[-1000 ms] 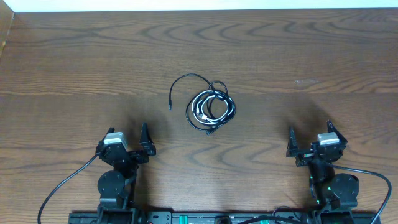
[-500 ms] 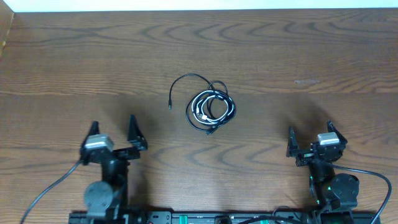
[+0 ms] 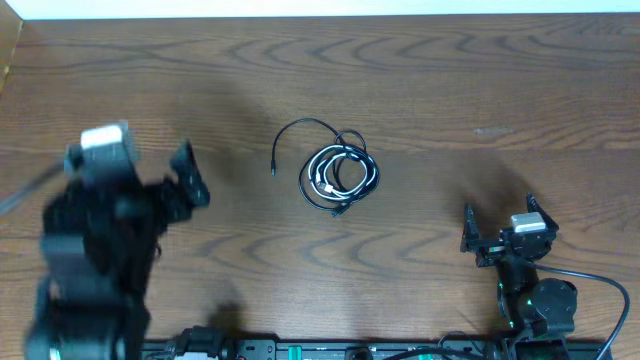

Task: Untangle cables
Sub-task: 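Move the left gripper over the tangled black and white cable bundle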

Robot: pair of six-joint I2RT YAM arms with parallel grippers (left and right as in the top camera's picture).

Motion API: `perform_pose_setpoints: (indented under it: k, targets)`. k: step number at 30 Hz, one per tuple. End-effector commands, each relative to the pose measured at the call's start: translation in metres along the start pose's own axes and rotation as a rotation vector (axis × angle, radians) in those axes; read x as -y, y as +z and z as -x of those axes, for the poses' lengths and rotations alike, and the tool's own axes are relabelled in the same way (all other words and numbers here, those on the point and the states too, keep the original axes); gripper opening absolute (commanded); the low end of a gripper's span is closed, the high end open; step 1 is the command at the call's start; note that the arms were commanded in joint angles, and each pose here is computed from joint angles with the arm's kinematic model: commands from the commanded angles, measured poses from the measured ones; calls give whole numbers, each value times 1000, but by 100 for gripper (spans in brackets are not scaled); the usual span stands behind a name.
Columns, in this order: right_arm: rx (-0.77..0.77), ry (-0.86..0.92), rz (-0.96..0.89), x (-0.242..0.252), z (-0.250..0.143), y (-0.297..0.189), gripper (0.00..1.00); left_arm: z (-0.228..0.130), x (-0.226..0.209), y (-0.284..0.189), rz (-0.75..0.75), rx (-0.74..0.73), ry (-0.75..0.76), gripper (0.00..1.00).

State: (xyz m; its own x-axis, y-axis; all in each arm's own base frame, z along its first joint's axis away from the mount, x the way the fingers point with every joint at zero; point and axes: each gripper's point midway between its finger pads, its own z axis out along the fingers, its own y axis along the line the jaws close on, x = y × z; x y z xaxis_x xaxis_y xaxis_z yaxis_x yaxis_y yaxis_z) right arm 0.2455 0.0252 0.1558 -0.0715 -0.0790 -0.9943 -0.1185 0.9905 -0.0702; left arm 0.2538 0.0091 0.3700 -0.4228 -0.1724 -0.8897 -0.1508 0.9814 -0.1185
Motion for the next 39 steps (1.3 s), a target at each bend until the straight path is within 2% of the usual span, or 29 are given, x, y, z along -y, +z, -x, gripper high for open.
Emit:
perform_pose_setpoints:
  k: [1,3,4,9,12,16,18,19,20,23,30,31,34,35,36,39]
  targets:
    - [-3,-10,0,0,-1,0,99,-8,3,36,40,-217,32,98]
    - [-3,-10,0,0,-1,0,99,-21,3,51,62,-329,47,98]
    - [-3,-10,0,0,-1,0,99,-39,1,69,84,-439,60,98]
    - [-3,-10,0,0,-1,0,99,-101,-3,112,135,-754,96,98]
    - [-3,-10,0,0,-1,0,99,-128,-6,128,160,-882,103,98]
    - [-3,-10,0,0,-1,0,99,-169,8,154,98,-1058,66,97]
    - [-3,-10,0,0,-1,0,99,-184,13,163,79,-1120,50,77]
    - [-3,-10,0,0,-1,0,99,-193,14,167,75,-1153,44,47]
    - [-3,-10,0,0,-1,0,99,-199,15,169,69,-1177,38,8]
    - [-3,-10,0,0,-1,0,99,-223,33,176,-17,-1276,-33,7]
    - [-3,-10,0,0,-1,0,99,-253,44,199,-43,-1327,-40,8]
    - [-3,-10,0,0,-1,0,99,-258,47,204,-35,-1330,-47,9]
    - [-3,-10,0,0,-1,0,99,-265,52,211,-24,-1327,-58,25]
    - [-3,-10,0,0,-1,0,99,-266,55,214,-29,-1318,-51,36]
    - [-3,-10,0,0,-1,0,99,-266,57,217,-35,-1309,-45,42]
    - [-3,-10,0,0,-1,0,99,-265,66,227,-60,-1263,-28,44]
